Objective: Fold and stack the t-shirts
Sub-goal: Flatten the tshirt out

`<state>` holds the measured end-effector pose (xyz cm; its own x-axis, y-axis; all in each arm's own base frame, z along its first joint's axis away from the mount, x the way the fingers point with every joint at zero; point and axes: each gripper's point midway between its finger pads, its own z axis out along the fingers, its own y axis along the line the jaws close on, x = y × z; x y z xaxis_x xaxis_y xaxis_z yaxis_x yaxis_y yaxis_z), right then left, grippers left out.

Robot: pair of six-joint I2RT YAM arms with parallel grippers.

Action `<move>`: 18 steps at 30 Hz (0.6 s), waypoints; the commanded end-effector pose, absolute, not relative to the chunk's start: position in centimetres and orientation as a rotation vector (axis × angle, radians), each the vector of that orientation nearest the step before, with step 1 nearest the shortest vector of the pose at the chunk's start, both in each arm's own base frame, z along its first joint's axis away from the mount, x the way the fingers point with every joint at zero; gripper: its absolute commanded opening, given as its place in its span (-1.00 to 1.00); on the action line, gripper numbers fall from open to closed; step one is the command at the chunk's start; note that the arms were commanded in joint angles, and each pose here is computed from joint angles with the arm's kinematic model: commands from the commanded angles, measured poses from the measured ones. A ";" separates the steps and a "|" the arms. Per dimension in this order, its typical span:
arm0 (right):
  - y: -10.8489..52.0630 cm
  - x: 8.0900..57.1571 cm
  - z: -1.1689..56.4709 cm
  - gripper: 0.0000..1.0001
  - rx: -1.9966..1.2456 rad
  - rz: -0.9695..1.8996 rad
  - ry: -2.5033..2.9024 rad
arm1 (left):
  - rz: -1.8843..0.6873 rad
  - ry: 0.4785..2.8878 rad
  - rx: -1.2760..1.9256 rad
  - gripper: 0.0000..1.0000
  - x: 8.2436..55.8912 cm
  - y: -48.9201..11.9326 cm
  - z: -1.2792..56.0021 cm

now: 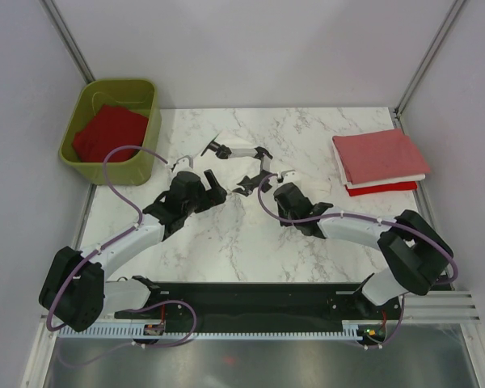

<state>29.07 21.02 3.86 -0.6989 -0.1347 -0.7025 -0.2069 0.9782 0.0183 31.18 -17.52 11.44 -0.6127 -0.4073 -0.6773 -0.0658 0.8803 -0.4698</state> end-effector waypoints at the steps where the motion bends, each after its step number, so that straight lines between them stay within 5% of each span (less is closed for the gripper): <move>1: 23.4 29.1 7.9 -1.00 -0.230 0.317 2.276 | -0.549 2.118 -0.284 0.99 32.3 -18.2 14.1; 10: 26.7 28.7 25.0 -1.00 -0.187 0.661 2.053 | -0.669 2.101 -0.166 0.99 32.0 -20.4 14.6; 18: 26.1 29.3 37.1 -1.00 -0.136 0.682 1.933 | -0.692 2.084 -0.110 0.99 31.9 -20.9 15.1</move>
<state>29.79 26.77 34.93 -0.4477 0.2017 -0.8711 -0.4037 0.8237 0.3982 31.27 -20.00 13.07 -0.6246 -0.3592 -0.6934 0.0871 0.8504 -0.5189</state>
